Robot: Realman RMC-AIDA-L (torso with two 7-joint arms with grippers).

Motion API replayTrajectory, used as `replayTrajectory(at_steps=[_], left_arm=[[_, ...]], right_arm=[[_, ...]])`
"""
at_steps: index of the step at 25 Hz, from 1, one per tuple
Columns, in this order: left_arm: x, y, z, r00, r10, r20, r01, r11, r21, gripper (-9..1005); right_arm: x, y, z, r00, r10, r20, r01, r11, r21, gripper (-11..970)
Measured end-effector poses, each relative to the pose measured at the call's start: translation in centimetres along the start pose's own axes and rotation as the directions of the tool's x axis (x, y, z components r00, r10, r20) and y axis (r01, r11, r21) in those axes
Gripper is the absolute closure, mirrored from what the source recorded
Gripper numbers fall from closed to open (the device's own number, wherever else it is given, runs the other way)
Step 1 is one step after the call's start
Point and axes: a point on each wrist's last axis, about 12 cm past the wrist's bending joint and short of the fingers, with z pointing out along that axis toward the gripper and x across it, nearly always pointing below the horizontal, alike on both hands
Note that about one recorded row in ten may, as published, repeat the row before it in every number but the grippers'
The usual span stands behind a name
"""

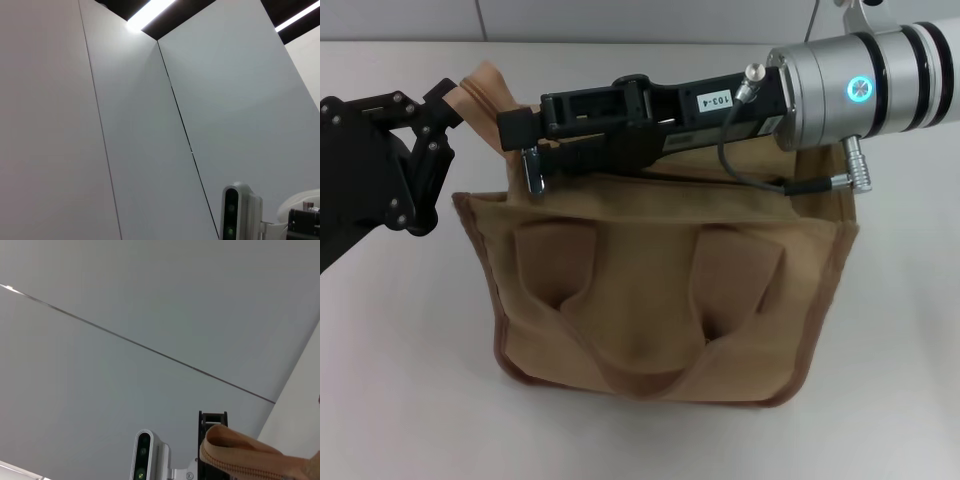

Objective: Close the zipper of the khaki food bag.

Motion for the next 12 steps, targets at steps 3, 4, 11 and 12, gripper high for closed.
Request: replayTrajectory(at_steps=[3, 4, 11, 12], left_arm=[[-0.03, -0.03, -0.14, 1.0, 0.0, -0.001, 0.0, 1.0, -0.005, 997], [-0.03, -0.03, -0.14, 1.0, 0.0, -0.001, 0.0, 1.0, -0.005, 997], [-0.05, -0.09, -0.16, 1.0, -0.001, 0.001, 0.001, 1.0, -0.002, 997], [-0.05, -0.09, -0.16, 1.0, -0.001, 0.001, 0.001, 1.0, -0.002, 997]], right_arm=[[-0.02, 0.0, -0.05, 1.0, 0.001, 0.0, -0.001, 1.0, 0.001, 177], [-0.03, 0.0, -0.06, 1.0, 0.002, 0.001, -0.002, 1.0, 0.001, 177], [-0.06, -0.46, -0.47, 0.999, 0.027, 0.031, -0.028, 0.999, 0.027, 197], [-0.06, -0.46, -0.47, 0.999, 0.027, 0.031, -0.028, 0.999, 0.027, 252]])
